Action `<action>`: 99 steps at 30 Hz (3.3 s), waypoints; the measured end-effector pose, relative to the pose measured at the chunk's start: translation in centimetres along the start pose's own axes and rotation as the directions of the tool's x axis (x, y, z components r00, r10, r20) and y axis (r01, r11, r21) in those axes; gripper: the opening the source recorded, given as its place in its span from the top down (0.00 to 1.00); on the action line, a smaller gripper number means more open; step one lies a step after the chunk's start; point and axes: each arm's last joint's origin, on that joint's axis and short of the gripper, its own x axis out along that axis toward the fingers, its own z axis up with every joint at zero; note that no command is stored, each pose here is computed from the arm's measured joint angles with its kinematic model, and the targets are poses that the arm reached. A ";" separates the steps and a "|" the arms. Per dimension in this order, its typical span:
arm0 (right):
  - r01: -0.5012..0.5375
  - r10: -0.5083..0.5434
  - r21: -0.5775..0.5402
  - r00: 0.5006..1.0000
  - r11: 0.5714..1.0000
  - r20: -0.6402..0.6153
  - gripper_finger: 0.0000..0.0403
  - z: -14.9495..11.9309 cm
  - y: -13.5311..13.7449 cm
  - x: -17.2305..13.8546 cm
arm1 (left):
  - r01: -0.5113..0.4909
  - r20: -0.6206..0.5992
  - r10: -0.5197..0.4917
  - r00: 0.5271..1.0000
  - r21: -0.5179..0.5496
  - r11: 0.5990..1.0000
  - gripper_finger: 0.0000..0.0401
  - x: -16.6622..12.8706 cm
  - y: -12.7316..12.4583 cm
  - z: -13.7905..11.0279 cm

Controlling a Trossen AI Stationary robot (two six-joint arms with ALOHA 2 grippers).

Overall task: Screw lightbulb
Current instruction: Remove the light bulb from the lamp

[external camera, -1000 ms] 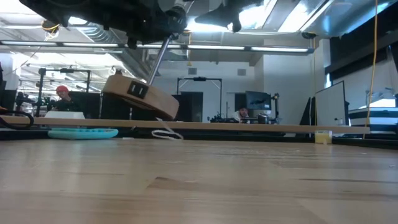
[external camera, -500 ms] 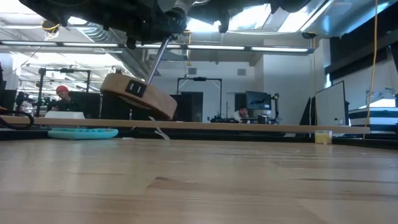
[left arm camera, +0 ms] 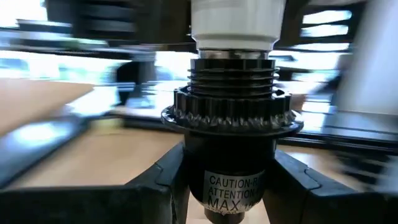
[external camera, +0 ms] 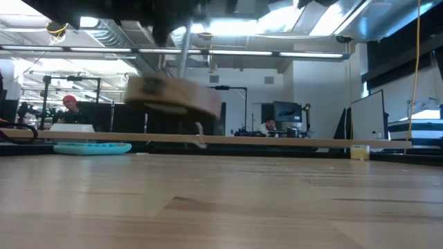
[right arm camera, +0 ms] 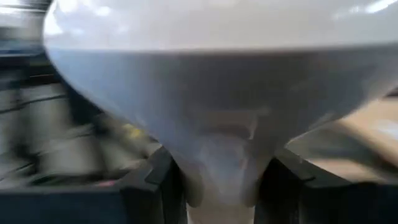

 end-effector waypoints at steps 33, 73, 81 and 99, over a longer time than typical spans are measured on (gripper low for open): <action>0.485 -0.464 -0.010 0.831 0.875 -0.306 0.12 2.1 -1.0 -6.0 | -0.231 0.064 0.230 0.971 0.019 0.973 0.66 0.1 1.9 0.7; -0.260 0.261 0.047 0.965 0.965 -0.019 0.60 2.6 -1.8 0.4 | 0.179 0.092 -0.164 0.982 -0.193 0.965 0.66 -0.3 0.2 1.3; -0.472 0.472 -0.029 0.881 0.881 -0.010 0.61 2.3 -1.0 0.7 | 0.394 0.077 -0.386 0.919 -0.196 0.898 0.66 0.0 -0.4 0.9; -0.037 0.043 0.037 0.981 0.999 -0.188 0.04 3.9 -2.4 -1.9 | 0.128 0.089 -0.121 0.989 -0.070 0.989 0.66 0.2 0.5 0.9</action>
